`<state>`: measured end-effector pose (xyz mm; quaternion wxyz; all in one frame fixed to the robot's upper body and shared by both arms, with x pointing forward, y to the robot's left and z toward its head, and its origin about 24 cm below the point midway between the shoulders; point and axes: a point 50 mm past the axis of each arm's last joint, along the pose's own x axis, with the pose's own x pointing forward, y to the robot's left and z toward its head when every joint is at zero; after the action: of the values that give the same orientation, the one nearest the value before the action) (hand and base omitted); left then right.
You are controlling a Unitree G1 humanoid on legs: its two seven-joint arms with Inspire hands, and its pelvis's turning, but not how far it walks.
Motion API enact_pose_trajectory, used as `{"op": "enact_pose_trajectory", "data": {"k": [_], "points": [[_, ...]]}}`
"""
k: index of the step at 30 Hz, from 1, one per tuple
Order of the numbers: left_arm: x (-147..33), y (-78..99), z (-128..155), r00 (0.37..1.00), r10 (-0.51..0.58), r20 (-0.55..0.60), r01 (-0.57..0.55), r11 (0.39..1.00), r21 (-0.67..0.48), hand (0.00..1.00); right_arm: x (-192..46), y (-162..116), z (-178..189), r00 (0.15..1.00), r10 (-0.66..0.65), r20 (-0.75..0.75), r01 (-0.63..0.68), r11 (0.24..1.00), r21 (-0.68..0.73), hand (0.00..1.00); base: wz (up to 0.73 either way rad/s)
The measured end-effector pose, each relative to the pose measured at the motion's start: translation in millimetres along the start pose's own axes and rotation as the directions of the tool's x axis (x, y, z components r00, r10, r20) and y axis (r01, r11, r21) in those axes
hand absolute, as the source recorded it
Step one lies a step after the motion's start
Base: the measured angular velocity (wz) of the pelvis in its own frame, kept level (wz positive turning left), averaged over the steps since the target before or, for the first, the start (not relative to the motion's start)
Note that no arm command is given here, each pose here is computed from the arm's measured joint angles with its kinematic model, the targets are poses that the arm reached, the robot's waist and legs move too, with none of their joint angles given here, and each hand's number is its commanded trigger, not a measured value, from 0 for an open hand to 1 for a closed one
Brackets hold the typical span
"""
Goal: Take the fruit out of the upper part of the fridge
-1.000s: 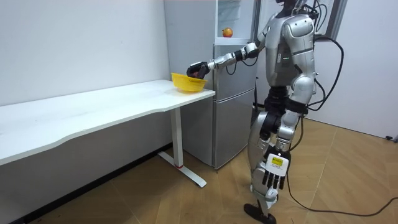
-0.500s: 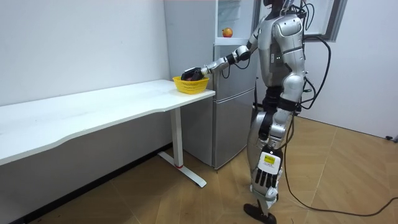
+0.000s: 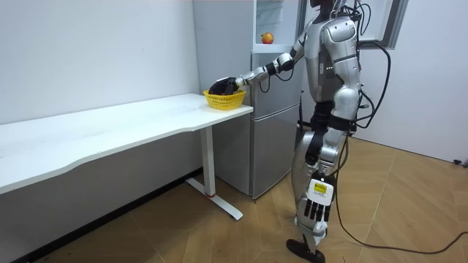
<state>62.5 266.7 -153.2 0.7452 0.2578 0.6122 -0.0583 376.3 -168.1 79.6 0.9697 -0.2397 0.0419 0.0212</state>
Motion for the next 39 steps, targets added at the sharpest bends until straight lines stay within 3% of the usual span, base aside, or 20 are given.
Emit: {"op": "enact_pose_trajectory", "data": {"k": [11,25,30,39], "points": [[0.3,-1.9,2,1.000,-0.007,0.005,0.007,1.000,-0.007,0.00,3,-2,11,0.999,0.006,0.038,-0.007,1.000,0.003,0.00,-0.02],[-0.2,0.2,-1,1.000,0.028,0.008,-0.028,0.999,-0.035,0.00,-2,-11,53,0.974,0.004,0.227,-0.004,1.000,0.001,0.00,0.00],[-1.9,-4.6,-13,1.000,0.017,-0.023,-0.018,0.999,-0.045,0.00,-14,-4,77,0.939,0.028,0.343,-0.050,0.997,0.057,0.00,-0.07],[-3.7,-10.6,-23,0.999,0.008,-0.048,-0.010,0.998,-0.059,0.00,-31,2,103,0.879,0.051,0.474,-0.078,0.996,0.038,0.00,-0.14]]}}
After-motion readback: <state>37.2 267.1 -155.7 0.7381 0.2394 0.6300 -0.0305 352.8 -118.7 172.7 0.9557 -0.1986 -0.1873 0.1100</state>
